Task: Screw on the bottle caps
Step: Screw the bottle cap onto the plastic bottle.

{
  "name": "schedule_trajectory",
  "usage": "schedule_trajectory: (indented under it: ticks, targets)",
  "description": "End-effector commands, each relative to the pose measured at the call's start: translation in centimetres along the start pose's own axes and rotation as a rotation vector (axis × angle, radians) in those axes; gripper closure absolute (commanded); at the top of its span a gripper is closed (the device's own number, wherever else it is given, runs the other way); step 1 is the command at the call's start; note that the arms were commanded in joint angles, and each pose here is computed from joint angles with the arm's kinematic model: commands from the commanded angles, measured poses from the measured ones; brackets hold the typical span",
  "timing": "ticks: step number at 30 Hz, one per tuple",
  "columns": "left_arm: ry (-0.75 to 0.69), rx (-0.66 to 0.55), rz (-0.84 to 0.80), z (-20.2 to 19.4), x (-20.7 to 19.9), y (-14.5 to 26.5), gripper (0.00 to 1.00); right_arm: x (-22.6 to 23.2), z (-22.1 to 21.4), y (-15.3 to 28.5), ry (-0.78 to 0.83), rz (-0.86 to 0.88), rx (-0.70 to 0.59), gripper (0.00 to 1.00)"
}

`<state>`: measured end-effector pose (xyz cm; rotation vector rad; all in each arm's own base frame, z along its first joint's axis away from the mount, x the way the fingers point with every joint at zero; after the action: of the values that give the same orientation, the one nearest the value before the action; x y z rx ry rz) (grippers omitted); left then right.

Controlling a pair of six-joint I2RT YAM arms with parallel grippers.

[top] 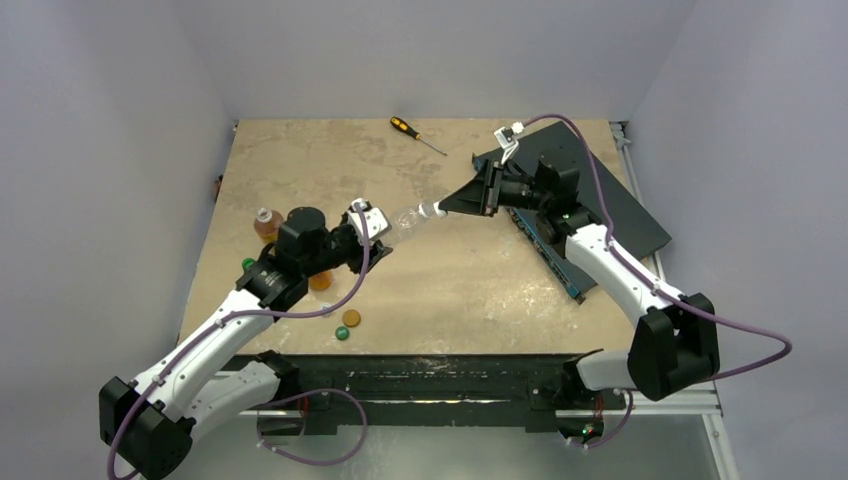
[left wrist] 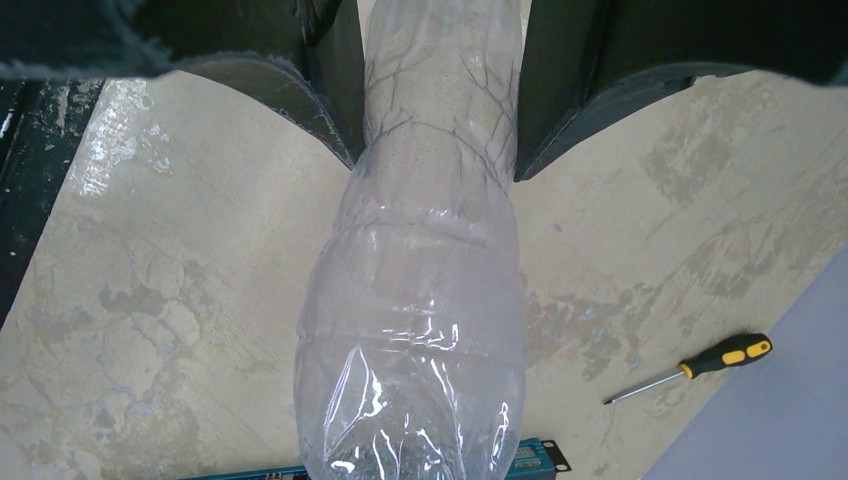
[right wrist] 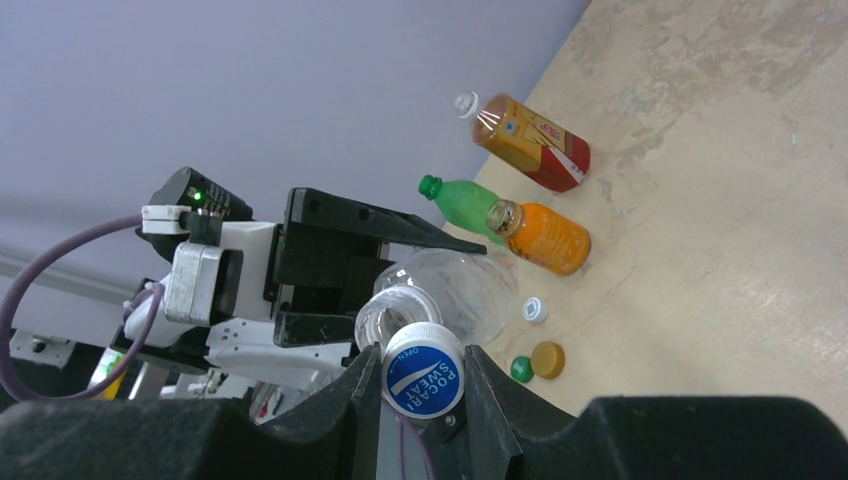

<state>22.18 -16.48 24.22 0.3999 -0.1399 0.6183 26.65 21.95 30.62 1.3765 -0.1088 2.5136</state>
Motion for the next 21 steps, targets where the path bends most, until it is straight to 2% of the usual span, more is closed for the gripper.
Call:
schedule_trajectory:
  ticks: [1,9,17,21]
  targets:
    - [-0.017,-0.072,-0.022,1.4,-0.2,-0.2,1.0,1.7,0.9,-0.4,0.041,0.053,-0.04,0.75]
    - [-0.011,-0.075,-0.038,1.5,-0.3,-0.4,1.0,1.9,-0.2,-1.6,0.045,0.063,0.012,0.75]
    - [-0.013,-0.07,-0.051,1.6,-0.4,-0.7,1.0,1.1,-0.8,-1.5,0.093,-0.053,0.052,0.75]
    - [-0.015,-0.074,-0.061,1.8,-0.4,-0.9,1.0,0.6,-1.5,-1.5,0.118,-0.109,0.117,0.75]
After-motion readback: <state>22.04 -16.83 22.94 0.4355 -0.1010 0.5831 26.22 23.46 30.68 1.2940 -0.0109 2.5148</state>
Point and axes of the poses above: each gripper's point midway between its finger pads, its own y axis back along the fingers, its own x axis along the line the jaws close on, z = x × y, the point moved 6 cm from there along y, back along the fingers, and after that the axes turned 2 degrees about -y, right-handed, at the moved point
